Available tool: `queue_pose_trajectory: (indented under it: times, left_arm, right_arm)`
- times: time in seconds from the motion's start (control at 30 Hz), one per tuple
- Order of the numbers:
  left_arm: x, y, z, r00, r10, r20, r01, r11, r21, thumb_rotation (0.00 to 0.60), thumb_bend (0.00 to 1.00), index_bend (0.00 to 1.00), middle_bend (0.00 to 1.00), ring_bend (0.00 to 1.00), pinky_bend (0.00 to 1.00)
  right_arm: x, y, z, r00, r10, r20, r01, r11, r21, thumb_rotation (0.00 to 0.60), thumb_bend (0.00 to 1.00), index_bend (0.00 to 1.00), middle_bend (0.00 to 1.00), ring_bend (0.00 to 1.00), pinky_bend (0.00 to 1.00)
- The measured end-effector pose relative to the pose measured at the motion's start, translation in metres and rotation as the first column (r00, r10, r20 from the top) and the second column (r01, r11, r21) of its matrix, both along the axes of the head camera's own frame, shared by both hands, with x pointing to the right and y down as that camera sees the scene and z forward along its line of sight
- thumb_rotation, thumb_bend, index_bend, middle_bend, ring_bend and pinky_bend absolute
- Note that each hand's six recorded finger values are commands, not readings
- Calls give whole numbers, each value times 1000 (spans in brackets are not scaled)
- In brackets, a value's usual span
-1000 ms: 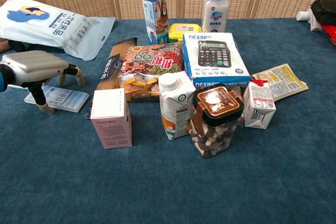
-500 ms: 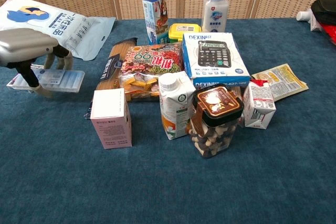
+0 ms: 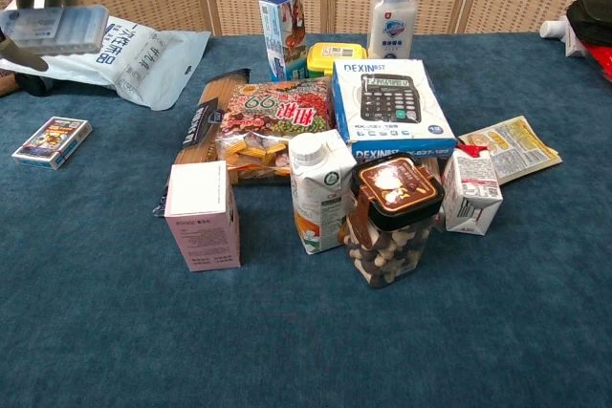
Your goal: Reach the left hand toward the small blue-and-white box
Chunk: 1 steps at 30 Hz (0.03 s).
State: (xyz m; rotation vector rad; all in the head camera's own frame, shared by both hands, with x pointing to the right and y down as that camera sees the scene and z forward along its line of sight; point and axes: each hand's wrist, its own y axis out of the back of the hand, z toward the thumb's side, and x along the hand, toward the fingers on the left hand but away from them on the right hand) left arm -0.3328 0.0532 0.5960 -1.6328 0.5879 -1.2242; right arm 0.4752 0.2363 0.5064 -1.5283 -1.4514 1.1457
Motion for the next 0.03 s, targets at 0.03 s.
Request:
queue_pose_trajectory:
  times: [0.03]
  left_arm:
    - [0, -1, -4, 1000, -4, -4, 5, 1000, 6, 600, 8, 858, 858, 797, 852]
  right_arm:
    - [0, 0, 0, 1000, -1, 0, 1, 1000, 0, 600, 0, 101, 132, 0, 0]
